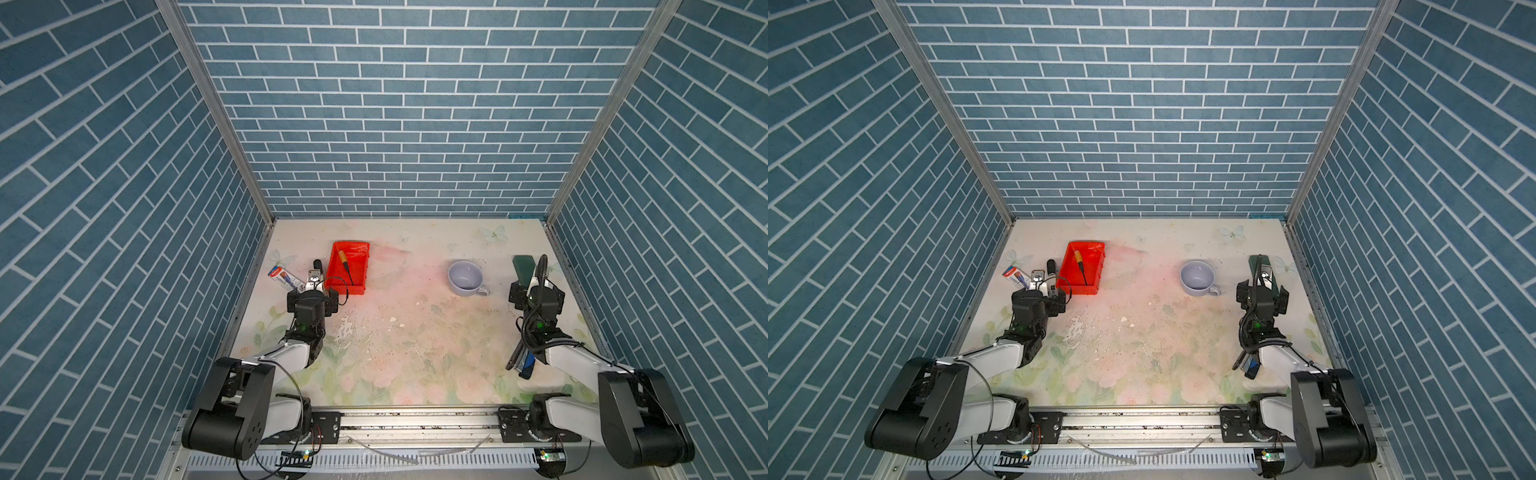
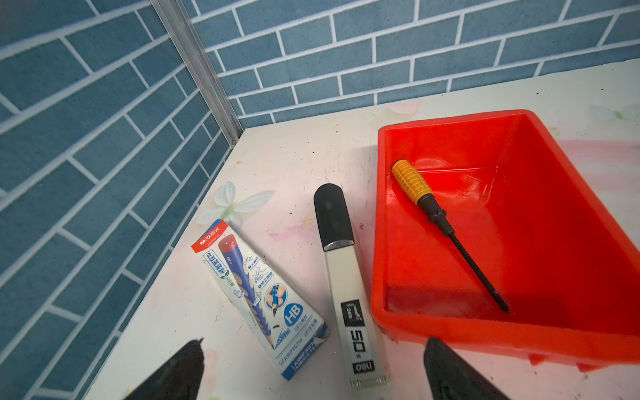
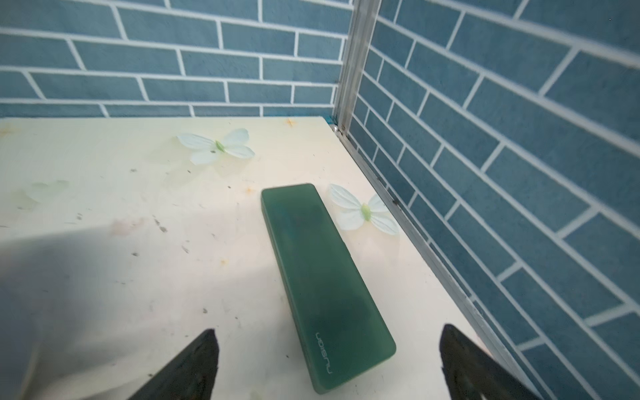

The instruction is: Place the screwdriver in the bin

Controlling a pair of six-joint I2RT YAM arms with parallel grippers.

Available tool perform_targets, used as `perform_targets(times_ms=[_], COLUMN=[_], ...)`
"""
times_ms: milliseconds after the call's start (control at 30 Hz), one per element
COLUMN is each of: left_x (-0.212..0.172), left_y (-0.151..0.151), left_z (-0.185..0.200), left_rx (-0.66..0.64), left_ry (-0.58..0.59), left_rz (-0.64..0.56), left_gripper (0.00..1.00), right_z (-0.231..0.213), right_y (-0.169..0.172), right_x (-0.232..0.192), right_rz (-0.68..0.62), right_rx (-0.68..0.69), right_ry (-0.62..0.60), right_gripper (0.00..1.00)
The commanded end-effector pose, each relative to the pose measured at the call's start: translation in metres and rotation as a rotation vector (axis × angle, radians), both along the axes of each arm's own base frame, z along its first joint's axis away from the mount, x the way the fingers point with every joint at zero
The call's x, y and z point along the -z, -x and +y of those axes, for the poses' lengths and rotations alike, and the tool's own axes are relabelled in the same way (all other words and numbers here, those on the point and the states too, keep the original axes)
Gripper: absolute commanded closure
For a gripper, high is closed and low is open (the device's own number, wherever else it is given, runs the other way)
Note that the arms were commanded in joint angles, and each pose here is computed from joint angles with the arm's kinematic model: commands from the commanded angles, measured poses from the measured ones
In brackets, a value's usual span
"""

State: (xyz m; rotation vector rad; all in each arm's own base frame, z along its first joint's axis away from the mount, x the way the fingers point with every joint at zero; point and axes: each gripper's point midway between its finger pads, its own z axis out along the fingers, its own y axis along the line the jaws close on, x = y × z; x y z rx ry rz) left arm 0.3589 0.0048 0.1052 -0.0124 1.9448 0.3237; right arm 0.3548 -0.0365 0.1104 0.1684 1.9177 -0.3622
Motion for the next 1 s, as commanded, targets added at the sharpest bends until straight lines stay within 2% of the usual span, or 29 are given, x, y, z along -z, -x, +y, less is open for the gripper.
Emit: perform_targets(times_ms=[0, 300, 433, 633, 967], left_x=[-0.021, 0.009, 0.011, 0.01, 0.01], left_y=[-0.019, -0.033, -0.034, -0.034, -0.034], left_z=[-0.002, 0.007, 0.009, 0.01, 0.01], left_rx=[0.029, 0.057, 0.058, 0.055, 0.053], left_ry=[-0.007, 0.076, 0.092, 0.09, 0.089], left_rz=[-0.085, -0.053, -0.042, -0.042, -0.042], left_gripper=[0.0, 0.0, 0.0, 0.0, 0.0], right_z=[0.0, 0.016, 0.012, 0.006, 0.004], right_y=[-0.013, -0.028, -0.03, -0.038, -0.038], right_x=[-0.009, 0.013, 0.015, 0.021, 0.021], right_rz=[-0.126, -0.064, -0.072, -0.003, -0.005], right_rx=[-0.025, -0.176, -0.164, -0.135, -0.13], right_ry=[-0.036, -0.095, -0.106, -0.131, -0.135], right_gripper=[0.02, 0.01, 0.01, 0.01, 0.01])
